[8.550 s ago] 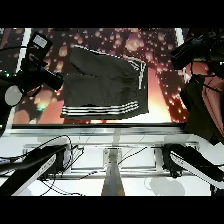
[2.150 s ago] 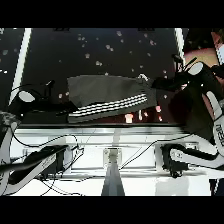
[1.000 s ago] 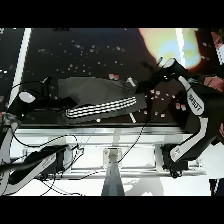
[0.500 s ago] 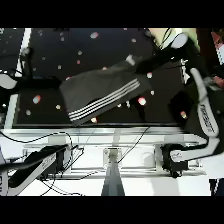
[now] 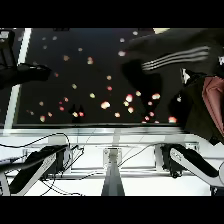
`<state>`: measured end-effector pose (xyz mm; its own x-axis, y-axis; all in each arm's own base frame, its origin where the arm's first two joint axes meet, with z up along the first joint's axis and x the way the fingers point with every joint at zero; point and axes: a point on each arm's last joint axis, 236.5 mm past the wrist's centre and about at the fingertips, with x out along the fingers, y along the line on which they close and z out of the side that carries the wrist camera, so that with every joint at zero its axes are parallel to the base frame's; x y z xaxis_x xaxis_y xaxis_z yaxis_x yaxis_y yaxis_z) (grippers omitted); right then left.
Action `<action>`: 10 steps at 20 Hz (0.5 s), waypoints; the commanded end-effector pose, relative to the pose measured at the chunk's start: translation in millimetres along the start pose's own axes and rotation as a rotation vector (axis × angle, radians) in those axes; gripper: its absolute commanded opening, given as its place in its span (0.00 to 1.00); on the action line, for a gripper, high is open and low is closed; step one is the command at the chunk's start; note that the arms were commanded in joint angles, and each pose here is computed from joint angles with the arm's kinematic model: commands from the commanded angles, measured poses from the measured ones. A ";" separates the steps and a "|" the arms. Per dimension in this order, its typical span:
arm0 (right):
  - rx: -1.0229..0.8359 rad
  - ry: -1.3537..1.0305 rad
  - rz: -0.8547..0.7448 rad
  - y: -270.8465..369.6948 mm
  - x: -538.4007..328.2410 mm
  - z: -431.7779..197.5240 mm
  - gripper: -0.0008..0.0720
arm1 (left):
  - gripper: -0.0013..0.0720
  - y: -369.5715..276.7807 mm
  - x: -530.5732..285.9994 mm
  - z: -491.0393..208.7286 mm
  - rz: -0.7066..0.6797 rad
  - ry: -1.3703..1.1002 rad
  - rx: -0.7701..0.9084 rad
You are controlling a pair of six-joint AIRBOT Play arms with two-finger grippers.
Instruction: Fold the clothes and pants, and hang the long-sleeved shirts on hangers.
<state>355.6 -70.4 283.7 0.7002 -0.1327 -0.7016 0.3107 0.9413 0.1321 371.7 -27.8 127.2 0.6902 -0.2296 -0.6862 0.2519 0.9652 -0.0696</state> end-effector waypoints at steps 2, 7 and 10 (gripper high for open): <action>0.393 -0.107 -0.379 -124.1 -103.3 -28.8 0.05 | 0.65 0.4 -1.9 1.7 0.004 -0.005 0.004; 0.763 -0.347 -0.637 -191.2 -195.4 -58.9 0.05 | 0.65 0.5 -1.6 1.6 0.004 -0.004 0.004; 0.872 -0.422 -0.739 -210.3 -224.2 -73.4 0.15 | 0.65 0.6 -1.0 1.2 0.003 -0.003 0.003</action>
<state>130.7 -208.3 352.3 0.3908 -0.7164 -0.5780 0.9195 0.2749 0.2809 371.7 -27.3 128.6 0.6926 -0.2271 -0.6846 0.2520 0.9655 -0.0654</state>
